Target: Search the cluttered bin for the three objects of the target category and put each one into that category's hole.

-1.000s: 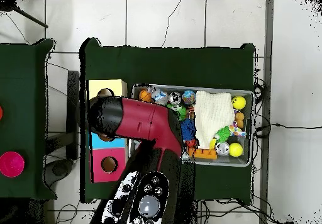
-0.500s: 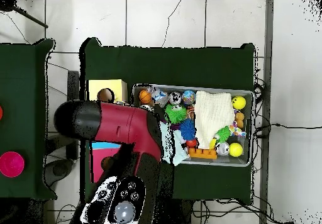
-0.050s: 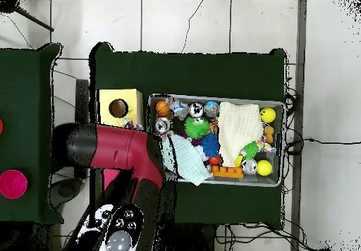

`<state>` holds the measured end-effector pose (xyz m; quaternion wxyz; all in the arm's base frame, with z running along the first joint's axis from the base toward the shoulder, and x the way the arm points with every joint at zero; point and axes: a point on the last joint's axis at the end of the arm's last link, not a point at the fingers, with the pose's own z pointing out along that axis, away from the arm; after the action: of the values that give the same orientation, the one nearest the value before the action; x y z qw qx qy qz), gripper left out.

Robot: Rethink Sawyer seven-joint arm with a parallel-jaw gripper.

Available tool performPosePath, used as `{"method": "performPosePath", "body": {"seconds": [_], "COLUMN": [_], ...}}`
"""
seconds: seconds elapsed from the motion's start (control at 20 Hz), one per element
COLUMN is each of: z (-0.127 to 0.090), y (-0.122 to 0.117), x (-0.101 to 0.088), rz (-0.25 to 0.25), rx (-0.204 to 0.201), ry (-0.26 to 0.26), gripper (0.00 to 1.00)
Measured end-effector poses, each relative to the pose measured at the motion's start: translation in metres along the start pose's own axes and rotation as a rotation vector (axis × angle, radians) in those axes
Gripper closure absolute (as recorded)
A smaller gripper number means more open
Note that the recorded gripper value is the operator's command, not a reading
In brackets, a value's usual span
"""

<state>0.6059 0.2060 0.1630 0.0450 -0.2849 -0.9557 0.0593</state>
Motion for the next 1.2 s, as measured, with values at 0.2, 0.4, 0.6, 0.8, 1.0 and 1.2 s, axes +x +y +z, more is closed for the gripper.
{"method": "performPosePath", "body": {"seconds": [0.2,0.4,0.6,0.8,1.0,1.2], "z": [0.006,0.01,0.009,-0.003,-0.018,-0.036], "y": [0.001,0.001,-0.001,-0.002,-0.001,0.007], "x": [0.007,0.008,0.007,0.006,0.005,0.004], "rz": [0.008,0.009,0.015,0.043,0.08,0.122], "rx": [0.009,0.016,0.028,0.049,0.072,0.086], "ry": [0.011,0.013,0.012,0.029,0.061,0.087], "gripper": [1.0,1.0,1.0,1.0,1.0,1.0]}}
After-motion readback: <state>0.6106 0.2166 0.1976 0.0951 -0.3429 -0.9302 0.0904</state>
